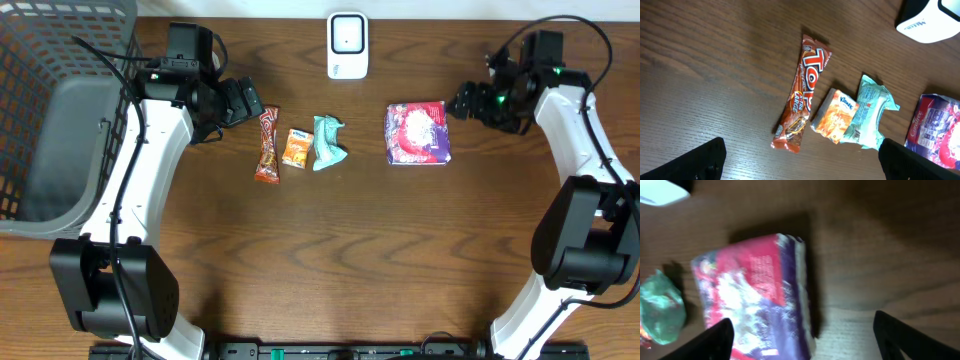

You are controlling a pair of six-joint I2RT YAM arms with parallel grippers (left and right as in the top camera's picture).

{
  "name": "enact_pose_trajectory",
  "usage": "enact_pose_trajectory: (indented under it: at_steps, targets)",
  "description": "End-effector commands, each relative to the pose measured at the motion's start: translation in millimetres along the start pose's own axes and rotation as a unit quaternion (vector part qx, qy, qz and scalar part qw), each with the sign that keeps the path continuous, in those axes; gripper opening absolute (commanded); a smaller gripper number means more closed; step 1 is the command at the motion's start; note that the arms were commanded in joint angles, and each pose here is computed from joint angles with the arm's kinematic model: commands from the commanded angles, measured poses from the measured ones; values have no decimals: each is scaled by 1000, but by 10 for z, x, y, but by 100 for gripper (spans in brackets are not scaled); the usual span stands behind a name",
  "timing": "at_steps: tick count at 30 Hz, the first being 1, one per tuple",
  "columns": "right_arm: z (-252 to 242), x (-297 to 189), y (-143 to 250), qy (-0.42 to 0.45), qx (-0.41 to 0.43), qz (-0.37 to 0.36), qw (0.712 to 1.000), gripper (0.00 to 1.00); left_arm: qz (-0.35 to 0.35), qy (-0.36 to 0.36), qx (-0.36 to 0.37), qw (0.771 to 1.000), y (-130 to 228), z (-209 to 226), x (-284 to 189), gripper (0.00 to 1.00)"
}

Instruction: Scan the item barcode

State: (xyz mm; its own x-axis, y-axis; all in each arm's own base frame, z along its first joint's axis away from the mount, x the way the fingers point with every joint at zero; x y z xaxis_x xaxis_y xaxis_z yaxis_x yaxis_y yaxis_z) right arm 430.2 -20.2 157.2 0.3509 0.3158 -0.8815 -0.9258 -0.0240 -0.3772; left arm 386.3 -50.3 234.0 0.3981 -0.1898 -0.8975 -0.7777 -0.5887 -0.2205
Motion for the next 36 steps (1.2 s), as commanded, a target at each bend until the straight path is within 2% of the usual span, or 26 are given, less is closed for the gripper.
enact_pose_trajectory:
  at_steps: [1, 7, 13, 17, 18, 22, 23, 31, 36]
  targets:
    - [47, 134, 170, -35, -26, 9, 999, 88, -1, 2, 3, 1000, -18, -14, -4, 98]
    - [122, 433, 353, -90, -34, -17, 995, 86, -1, 2, 3, 1000, -18, -14, -4, 98]
    - [204, 678, 512, -95, -14, -31, 995, 75, -1, 2, 2, 1000, -18, -14, -4, 98]
    - [310, 777, 571, -102, 2, -33, 994, 73, -1, 2, 3, 1000, -18, -14, -4, 98]
    - [344, 792, 565, -104, 7, -35, 994, 68, -1, 2, 3, 1000, -18, -14, -4, 98]
    - [532, 826, 478, -119, 7, -50, 992, 6, -1, 2, 3, 1000, -18, -14, -4, 98]
    - [583, 823, 433, -127, 8, -59, 990, 1, -1, 2, 2, 1000, -18, -14, -4, 98]
    - [941, 496, -205, -244, 27, -161, 956, 1, -1, 2, 3, 1000, -18, -14, -4, 98]
    - [1128, 285, -610, -228, 18, -244, 942, 1, -1, 2, 3, 1000, -18, -14, -4, 98]
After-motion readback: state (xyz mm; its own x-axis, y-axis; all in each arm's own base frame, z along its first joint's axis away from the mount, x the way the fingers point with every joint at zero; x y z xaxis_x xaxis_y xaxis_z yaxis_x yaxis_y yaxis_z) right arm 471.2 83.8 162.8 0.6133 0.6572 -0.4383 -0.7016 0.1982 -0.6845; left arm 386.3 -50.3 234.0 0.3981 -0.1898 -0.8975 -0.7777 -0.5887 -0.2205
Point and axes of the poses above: each gripper's point midway between its finger pads, its own x axis out along the fingers, its own z axis along the line the jaws close on, y = z × x, the point moved 8 cm from there along -x, back along the fingers, and after that the axes turned 14 degrees about -x, right-handed, at the moved point
